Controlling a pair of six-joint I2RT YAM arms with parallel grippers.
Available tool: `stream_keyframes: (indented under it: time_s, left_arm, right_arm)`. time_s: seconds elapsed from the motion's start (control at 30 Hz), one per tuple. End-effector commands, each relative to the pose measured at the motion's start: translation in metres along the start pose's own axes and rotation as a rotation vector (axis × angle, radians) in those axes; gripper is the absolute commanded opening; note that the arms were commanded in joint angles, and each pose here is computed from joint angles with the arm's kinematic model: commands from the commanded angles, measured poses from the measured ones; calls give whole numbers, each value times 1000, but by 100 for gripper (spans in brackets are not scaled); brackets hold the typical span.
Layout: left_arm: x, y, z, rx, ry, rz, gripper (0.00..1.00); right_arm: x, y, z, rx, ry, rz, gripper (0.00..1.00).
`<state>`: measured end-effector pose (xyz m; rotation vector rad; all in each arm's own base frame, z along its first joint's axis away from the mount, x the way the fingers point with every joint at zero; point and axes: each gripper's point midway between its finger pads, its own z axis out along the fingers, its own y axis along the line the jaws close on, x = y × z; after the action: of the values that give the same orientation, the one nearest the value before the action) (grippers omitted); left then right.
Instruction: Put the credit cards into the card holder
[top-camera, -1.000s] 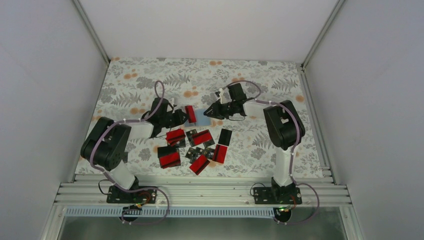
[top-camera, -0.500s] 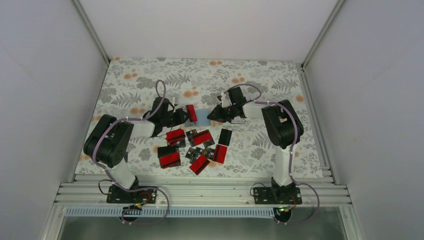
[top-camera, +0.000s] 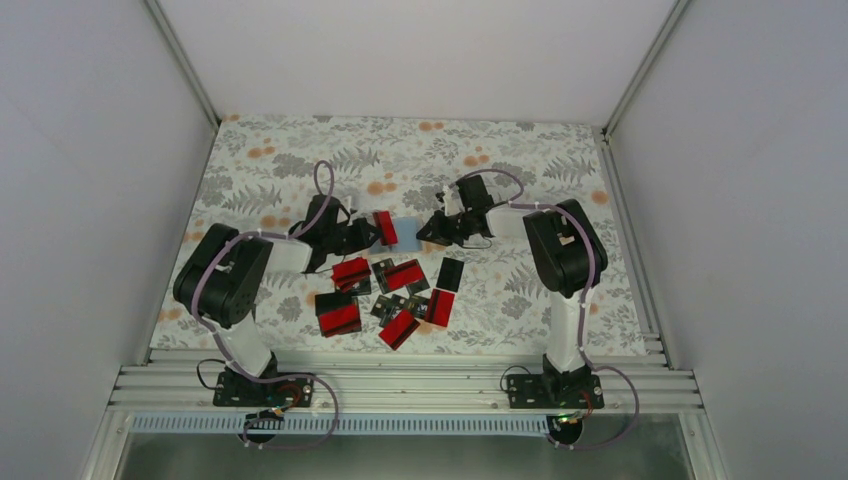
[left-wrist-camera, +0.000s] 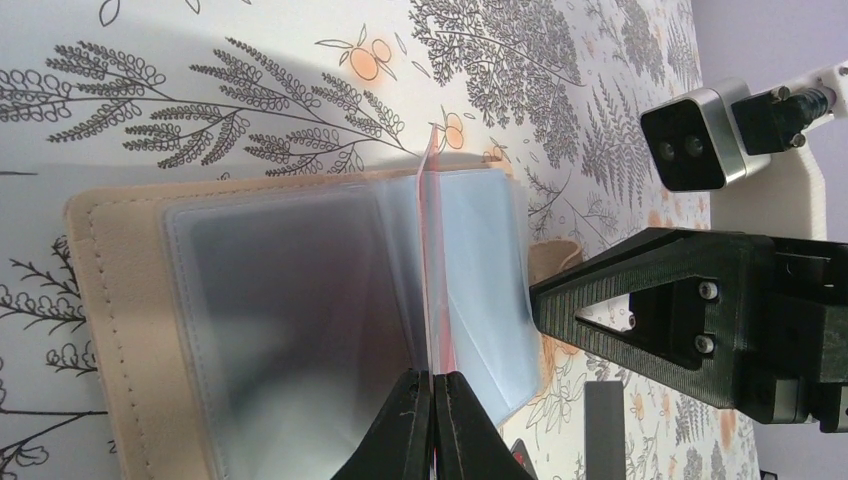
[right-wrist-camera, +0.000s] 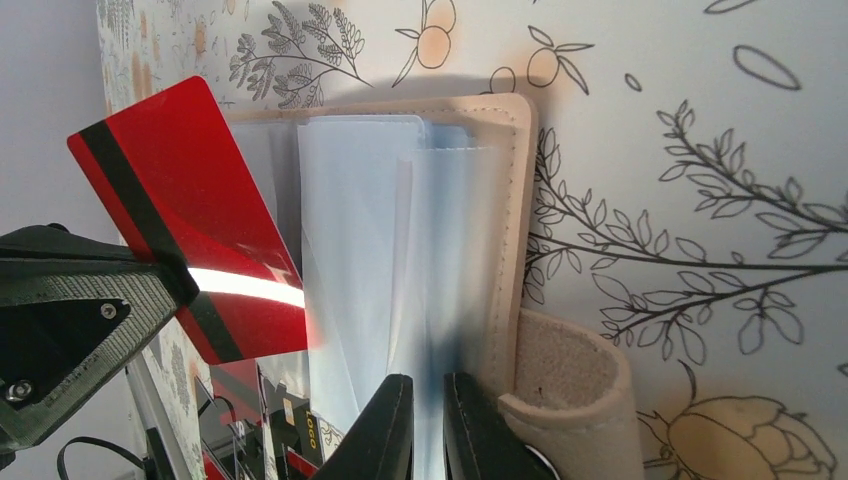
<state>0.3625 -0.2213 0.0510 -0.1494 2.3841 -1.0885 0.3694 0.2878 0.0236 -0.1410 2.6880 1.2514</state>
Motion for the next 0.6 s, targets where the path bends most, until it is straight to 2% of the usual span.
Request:
stream_keyframes:
  time_s: [0.0, 0.3, 0.57]
  left_arm:
    - [-4, -4, 3, 26, 0, -11, 2]
    - [9, 4, 7, -8, 77, -99, 2]
    - [14, 5, 12, -27, 143, -116, 2]
  right_arm:
    - [8, -15, 6, 26, 21, 22, 11]
    - [9, -16, 8, 22, 28, 26, 10]
    - [9, -14, 8, 14, 33, 26, 9]
